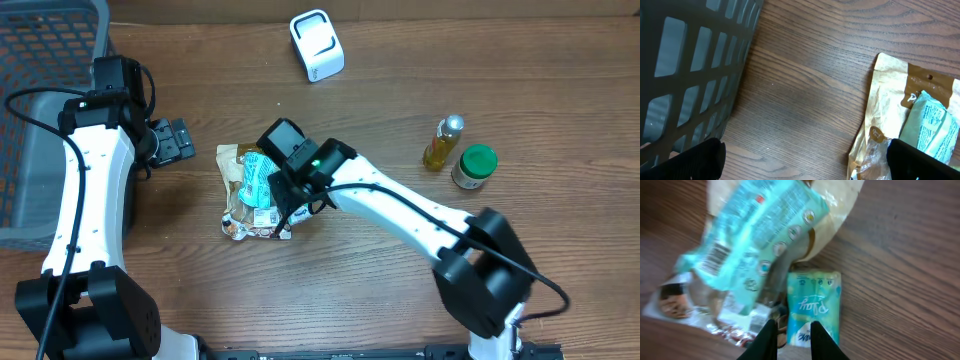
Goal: Scan the item barcode
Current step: 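Move the right gripper left over the snack bag and tissue pack, then lower the right gripper and grasp the small teal tissue pack, then lift the tissue pack and carry it right with the right gripper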
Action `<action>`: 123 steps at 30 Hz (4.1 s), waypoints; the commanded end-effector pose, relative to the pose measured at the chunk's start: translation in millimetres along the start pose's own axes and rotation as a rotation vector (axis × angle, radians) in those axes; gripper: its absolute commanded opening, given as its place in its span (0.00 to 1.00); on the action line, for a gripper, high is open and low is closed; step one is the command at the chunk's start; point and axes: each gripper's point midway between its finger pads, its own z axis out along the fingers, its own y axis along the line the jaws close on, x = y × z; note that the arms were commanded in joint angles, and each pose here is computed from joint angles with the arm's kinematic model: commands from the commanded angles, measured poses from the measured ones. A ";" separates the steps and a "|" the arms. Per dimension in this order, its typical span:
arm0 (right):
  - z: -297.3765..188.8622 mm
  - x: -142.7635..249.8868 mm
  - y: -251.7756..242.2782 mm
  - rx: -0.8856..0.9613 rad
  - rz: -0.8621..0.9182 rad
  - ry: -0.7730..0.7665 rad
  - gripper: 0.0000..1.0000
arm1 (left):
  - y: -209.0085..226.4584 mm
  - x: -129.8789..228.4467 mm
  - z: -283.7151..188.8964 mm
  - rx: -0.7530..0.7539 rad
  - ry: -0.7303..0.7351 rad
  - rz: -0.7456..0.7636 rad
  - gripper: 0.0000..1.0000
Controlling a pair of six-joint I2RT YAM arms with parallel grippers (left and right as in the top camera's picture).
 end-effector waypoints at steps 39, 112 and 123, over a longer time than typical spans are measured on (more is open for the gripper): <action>-2.2 -0.1 -85.8 0.266 0.152 0.150 0.43 | 2.0 -7.3 -10.3 -0.004 -0.037 0.006 1.00; 30.3 2.7 -52.8 -0.700 0.408 0.061 0.04 | 2.0 -7.3 -10.3 -0.004 -0.037 0.006 0.99; 42.0 11.4 -66.6 -0.650 0.429 0.048 0.13 | 2.0 -7.3 -10.3 -0.004 -0.037 0.006 1.00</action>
